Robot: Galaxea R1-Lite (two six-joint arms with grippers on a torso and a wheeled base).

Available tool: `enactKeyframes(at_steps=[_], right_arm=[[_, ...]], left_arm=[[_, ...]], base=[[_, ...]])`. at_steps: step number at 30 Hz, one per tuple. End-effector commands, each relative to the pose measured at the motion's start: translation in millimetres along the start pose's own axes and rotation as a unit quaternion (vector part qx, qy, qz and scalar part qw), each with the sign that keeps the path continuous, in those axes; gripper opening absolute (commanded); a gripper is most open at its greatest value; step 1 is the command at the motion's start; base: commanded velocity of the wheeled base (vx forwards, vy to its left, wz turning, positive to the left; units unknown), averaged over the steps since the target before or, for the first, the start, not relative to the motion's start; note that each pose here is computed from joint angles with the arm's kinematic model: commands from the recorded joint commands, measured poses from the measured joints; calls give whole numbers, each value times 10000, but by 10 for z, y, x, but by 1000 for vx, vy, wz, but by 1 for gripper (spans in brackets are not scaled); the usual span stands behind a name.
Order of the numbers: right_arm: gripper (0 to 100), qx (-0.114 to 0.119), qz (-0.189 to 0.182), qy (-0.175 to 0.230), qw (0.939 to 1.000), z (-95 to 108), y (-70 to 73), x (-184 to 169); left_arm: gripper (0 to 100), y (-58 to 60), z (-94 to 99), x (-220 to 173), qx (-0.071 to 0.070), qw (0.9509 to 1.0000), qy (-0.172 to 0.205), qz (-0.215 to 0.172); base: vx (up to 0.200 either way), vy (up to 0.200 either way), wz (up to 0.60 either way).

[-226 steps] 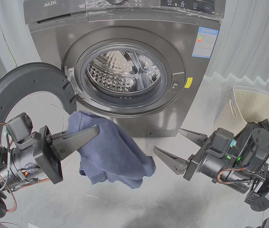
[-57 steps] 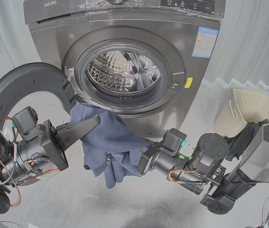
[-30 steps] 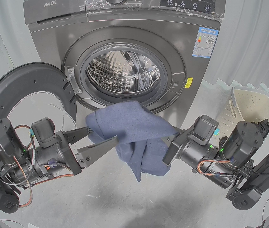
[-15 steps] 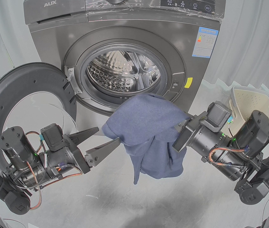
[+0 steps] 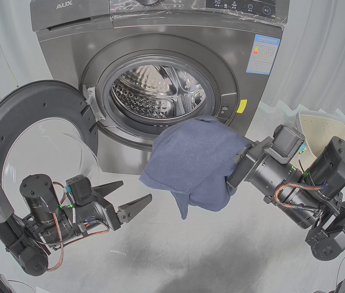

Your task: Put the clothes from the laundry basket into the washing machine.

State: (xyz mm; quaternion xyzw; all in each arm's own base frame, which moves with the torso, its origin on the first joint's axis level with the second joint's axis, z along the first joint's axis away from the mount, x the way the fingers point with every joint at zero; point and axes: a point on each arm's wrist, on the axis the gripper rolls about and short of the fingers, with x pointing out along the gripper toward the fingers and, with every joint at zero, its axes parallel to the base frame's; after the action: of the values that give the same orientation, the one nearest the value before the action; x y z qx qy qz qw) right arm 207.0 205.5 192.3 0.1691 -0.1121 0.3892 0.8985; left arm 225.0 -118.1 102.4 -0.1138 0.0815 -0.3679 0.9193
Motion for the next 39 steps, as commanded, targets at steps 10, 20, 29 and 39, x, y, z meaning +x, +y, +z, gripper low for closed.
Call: enactKeyframes(at_steps=[10,20,29,39], right_arm=[[0,26,91,-78,9999,46,57,-5],[0,55,159,-54,9998,27,102,-4],[0,85,207,-3,9997,-7,136,2],[0,108,188,111,9997,-82,125,16]], left_arm=[[100,151,-218,323,167,9994,295,43],[100,389,-183,748,368,9992,-100,126],[100,422,-154,855,500,9984,-248,126],[100,378,-89,878,561,9975,-402,149]], base=[[0,0,0],[0,0,0],[0,0,0],[0,0,0]])
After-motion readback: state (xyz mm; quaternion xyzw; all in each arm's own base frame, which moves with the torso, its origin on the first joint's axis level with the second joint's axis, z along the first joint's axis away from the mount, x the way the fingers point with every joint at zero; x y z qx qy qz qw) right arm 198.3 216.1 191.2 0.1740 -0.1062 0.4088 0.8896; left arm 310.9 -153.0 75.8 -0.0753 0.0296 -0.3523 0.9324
